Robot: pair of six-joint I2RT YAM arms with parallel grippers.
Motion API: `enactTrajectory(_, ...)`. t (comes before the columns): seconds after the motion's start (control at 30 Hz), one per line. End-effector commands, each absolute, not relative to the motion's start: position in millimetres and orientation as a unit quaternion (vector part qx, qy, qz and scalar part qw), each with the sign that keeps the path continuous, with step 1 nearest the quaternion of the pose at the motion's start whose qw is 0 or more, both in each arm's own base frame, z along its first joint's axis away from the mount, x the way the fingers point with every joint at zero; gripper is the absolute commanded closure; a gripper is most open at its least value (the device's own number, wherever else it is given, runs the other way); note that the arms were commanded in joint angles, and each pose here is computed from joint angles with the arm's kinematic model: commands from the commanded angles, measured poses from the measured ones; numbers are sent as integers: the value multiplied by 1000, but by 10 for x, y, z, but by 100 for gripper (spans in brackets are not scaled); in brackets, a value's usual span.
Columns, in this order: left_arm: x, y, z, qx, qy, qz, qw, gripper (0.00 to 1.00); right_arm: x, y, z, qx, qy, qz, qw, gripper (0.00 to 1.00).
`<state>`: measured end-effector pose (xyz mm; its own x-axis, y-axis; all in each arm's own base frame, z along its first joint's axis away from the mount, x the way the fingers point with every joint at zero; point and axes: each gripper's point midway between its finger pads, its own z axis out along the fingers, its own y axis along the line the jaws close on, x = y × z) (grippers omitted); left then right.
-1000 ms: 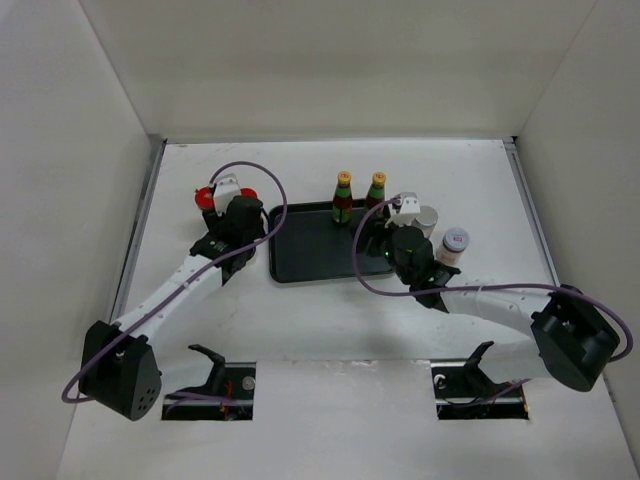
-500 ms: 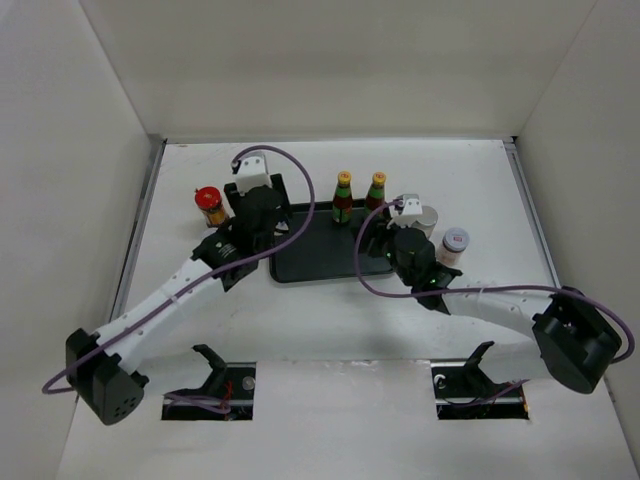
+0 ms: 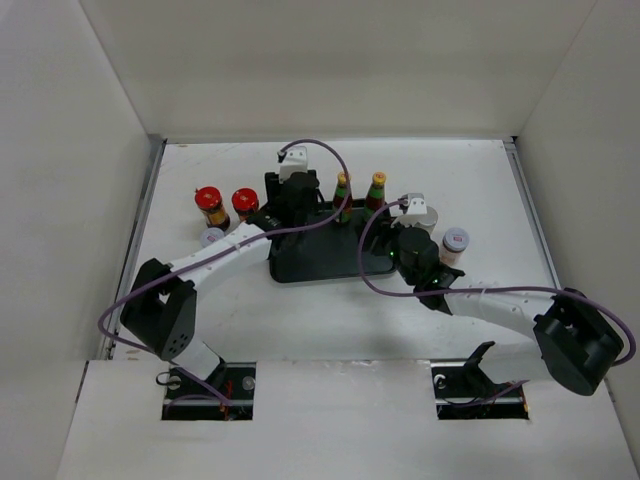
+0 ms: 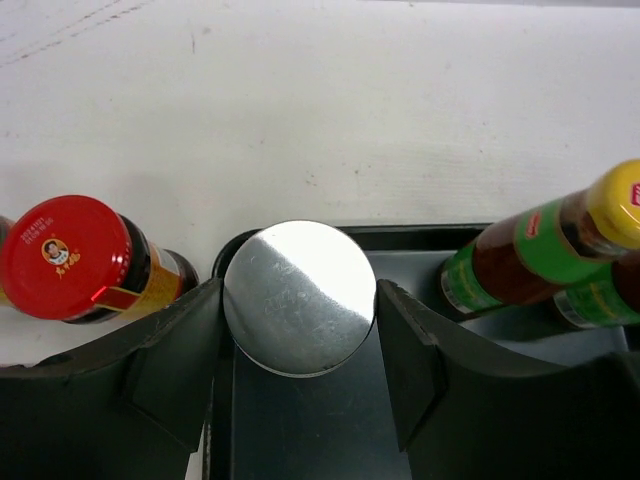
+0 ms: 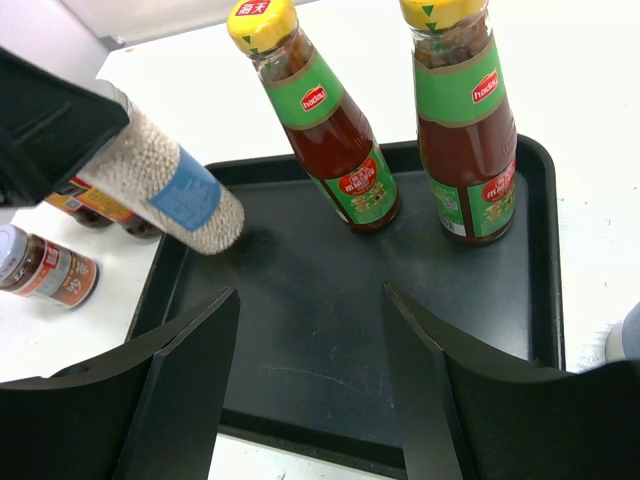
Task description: Organize the condiment bottles
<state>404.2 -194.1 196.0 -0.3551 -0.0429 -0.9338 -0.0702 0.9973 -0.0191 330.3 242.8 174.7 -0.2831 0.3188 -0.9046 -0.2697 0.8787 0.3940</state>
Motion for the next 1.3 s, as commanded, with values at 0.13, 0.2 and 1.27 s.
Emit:
enactTrajectory(0.13, 4333, -1768, 2362, -88, 776, -4, 625, 59, 3355, 2397, 1923, 36, 740, 263, 618, 35)
enactTrajectory(0.2, 4352, -1735, 2259, -90, 779, -2, 620, 57, 3356, 2402, 1911, 35, 742, 262, 617, 35)
enactTrajectory(1.27, 3639, -2118, 2629, -69, 724, -140, 672, 19, 3283, 2027, 2272, 71, 710, 249, 655, 73)
